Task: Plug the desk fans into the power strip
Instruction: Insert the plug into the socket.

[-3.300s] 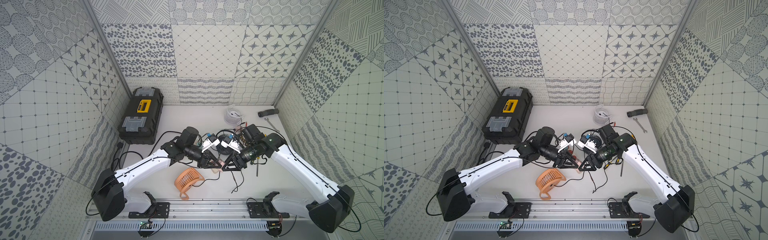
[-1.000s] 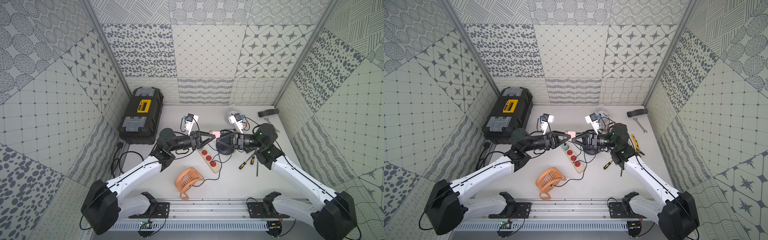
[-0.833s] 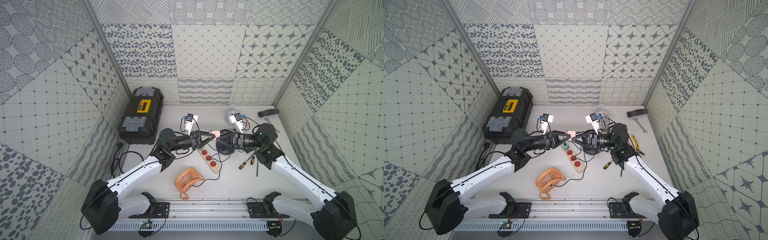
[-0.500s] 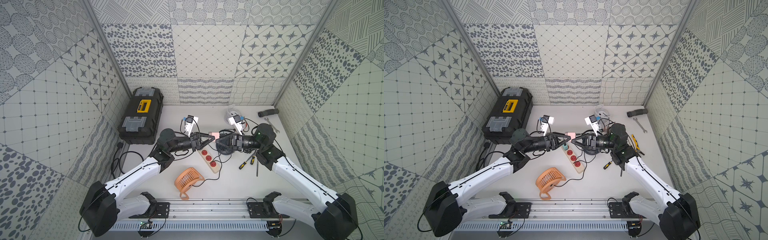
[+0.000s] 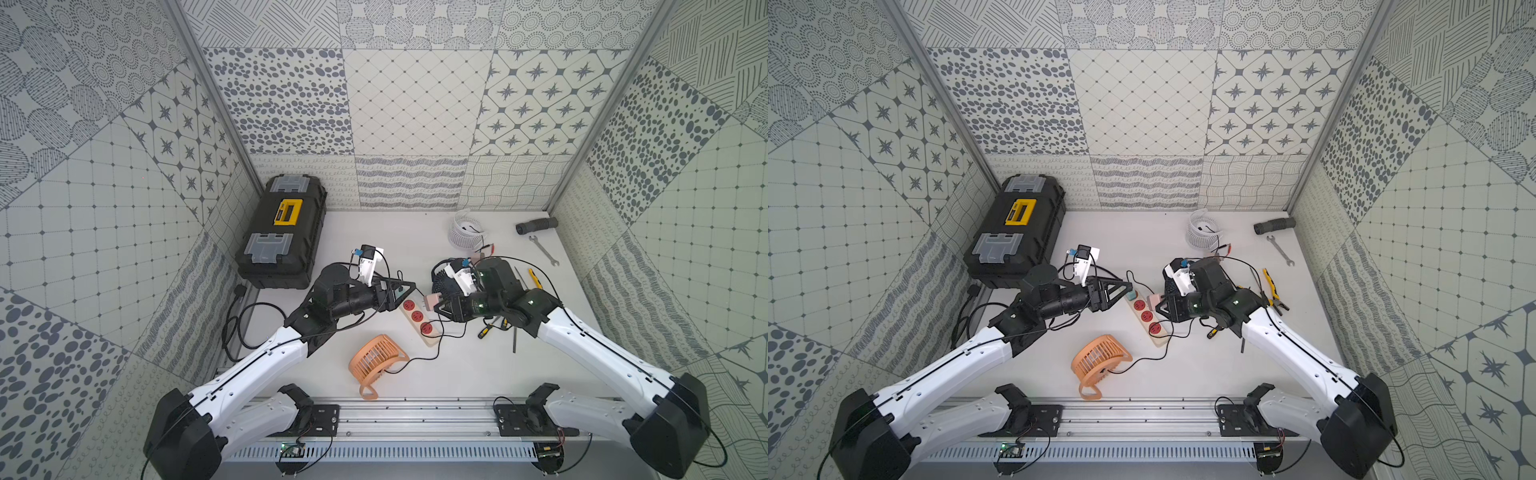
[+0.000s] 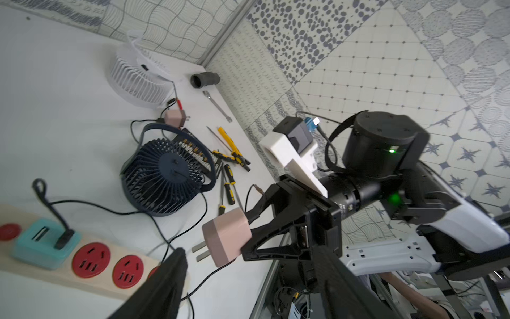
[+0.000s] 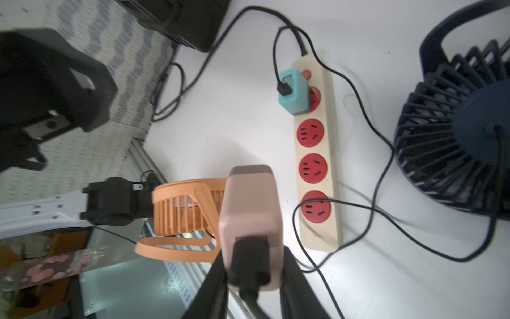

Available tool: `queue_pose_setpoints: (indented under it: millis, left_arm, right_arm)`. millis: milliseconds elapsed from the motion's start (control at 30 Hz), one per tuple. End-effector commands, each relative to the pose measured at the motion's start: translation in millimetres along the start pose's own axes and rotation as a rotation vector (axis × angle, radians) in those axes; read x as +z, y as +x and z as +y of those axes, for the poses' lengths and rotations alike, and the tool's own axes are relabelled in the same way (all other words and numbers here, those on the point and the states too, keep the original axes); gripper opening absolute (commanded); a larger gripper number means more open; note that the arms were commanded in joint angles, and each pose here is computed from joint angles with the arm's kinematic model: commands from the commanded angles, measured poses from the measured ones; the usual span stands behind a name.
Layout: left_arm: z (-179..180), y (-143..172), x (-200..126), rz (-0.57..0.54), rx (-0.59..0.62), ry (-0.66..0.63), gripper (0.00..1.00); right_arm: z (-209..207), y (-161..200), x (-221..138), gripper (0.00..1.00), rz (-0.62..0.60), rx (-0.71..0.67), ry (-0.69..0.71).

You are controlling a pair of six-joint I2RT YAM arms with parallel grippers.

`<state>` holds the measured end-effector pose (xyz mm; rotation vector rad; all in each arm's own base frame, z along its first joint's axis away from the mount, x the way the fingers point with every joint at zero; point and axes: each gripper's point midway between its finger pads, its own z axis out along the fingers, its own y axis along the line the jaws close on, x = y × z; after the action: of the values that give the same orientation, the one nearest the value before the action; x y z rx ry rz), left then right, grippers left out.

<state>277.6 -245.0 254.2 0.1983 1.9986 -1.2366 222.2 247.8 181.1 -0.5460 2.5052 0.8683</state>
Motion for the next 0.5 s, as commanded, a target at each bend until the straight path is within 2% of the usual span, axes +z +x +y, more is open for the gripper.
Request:
queue_pose_setpoints:
  millis: [0, 100, 167, 333, 467]
  left_arm:
    - [83.6, 34.6, -2.6, 0.067, -0.035, -0.318, 0.71]
    - [124.4, 55.1, 4.4, 0.109, -0.102, -0.394, 0.63]
    - [141.3, 63.7, 9.5, 0.117, -0.165, -0.389, 0.58]
    - [158.3, 75.7, 25.3, 0.128, -0.242, -0.346, 0.49]
    - [175.7, 80.6, 33.3, 0.134, -0.264, -0.359, 0.47]
  right_arm:
    - [-36.4, 16.1, 3.5, 0.0, 0.127, -0.127, 0.289]
    - [-30.5, 11.0, 27.5, 0.0, 0.155, -0.139, 0.283]
    - [-26.5, 2.9, 40.6, 0.0, 0.149, -0.139, 0.273]
    - [-22.8, -16.0, 66.2, 0.0, 0.144, -0.139, 0.273]
    - [-27.9, -24.6, 85.1, 0.0, 0.157, -0.136, 0.296]
